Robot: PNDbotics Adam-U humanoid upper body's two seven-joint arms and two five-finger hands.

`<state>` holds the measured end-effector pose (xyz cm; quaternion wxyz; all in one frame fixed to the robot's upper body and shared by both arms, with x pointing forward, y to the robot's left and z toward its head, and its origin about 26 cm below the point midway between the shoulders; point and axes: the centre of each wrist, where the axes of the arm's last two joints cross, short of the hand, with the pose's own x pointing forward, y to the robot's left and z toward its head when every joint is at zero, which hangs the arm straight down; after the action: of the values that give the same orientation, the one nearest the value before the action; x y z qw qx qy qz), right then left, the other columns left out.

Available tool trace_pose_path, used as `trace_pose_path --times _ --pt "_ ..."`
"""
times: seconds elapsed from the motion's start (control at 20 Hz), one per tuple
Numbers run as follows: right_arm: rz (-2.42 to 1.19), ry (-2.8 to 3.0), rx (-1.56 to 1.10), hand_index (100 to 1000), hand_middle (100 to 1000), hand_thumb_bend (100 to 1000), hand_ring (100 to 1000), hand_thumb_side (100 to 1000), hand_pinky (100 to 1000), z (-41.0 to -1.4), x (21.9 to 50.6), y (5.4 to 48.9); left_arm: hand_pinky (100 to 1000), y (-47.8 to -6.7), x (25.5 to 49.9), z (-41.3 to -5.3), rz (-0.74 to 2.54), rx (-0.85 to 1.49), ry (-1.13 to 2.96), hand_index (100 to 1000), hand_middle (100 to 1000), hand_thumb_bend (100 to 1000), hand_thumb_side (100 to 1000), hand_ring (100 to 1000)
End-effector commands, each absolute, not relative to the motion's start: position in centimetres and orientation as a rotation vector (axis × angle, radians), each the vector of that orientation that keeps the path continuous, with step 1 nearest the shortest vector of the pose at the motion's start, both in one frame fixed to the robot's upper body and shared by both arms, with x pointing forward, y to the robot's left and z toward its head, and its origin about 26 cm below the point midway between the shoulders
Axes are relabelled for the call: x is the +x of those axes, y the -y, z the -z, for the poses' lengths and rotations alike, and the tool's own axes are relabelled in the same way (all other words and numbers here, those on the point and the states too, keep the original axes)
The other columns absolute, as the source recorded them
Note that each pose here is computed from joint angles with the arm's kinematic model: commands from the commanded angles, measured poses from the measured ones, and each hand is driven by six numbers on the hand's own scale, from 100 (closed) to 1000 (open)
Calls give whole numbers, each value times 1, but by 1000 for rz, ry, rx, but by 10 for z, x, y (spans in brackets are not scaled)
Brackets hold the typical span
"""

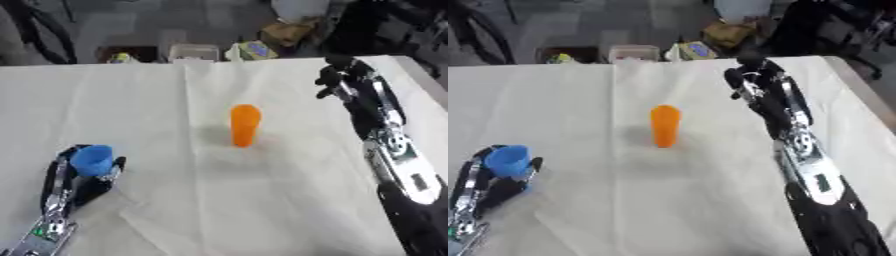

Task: Pour the contents of one cup into another cup.

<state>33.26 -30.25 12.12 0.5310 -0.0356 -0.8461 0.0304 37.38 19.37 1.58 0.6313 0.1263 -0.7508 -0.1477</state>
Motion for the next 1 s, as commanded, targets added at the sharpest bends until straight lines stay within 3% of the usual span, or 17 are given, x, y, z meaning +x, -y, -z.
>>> trace_pose_path --times 0.05,0.45,0.7,1.0 --pt "-81 2037 -97 729 576 734 595 460 475 -127 334 307 245 -192 374 -26 322 300 1749 449 172 205 100 205" --pt "-110 1986 -159 768 588 800 606 342 468 -112 337 322 233 -188 368 -59 279 315 1839 439 161 169 100 196" --pt "-189 1945 -232 811 653 825 691 229 495 -92 345 334 235 -183 363 -77 265 298 1888 439 161 174 100 197" --pt "-267 1879 -322 843 751 874 790 266 565 -65 360 341 239 -174 356 -93 282 262 1932 440 162 182 100 199"
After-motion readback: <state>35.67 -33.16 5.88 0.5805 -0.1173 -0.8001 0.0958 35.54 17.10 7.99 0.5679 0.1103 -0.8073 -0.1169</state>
